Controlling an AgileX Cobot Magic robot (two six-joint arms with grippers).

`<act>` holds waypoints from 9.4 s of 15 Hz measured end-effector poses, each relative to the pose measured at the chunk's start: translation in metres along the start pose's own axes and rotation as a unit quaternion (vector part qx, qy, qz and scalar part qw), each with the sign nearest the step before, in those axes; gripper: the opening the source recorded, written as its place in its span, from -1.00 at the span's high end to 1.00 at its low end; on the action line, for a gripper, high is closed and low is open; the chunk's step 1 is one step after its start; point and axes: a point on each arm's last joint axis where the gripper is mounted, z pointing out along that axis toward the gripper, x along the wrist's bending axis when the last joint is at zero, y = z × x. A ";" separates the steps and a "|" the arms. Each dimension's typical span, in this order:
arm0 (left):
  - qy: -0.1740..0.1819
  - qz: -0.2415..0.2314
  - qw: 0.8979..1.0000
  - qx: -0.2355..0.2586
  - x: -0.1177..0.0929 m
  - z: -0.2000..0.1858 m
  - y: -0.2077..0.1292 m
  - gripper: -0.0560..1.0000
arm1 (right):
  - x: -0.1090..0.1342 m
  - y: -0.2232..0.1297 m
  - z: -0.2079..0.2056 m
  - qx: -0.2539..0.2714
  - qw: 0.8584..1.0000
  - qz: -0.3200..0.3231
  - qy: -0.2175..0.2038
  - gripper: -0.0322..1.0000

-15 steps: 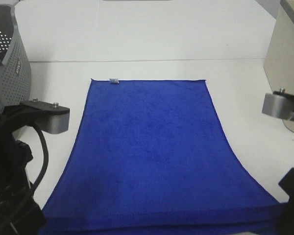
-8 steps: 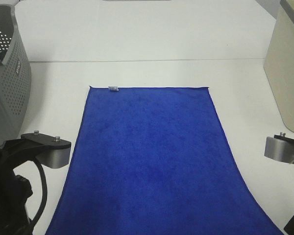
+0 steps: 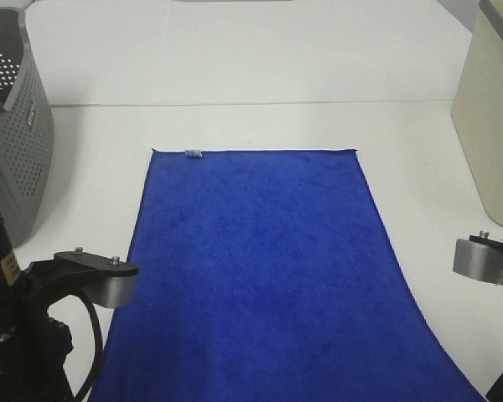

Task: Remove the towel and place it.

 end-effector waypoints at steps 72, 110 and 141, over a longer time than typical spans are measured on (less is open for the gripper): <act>0.005 -0.203 0.929 -0.311 0.241 -0.107 0.253 -0.45 | -0.108 0.336 -0.111 -0.213 0.976 0.023 -0.042 -0.56; -0.047 -0.169 0.926 -0.335 0.233 -0.050 0.296 0.83 | -0.130 0.381 -0.035 -0.202 0.979 0.010 0.037 0.67; 0.151 -0.051 0.784 -0.600 0.260 -0.102 0.343 0.87 | -0.141 0.435 -0.089 -0.480 0.852 -0.131 -0.163 0.91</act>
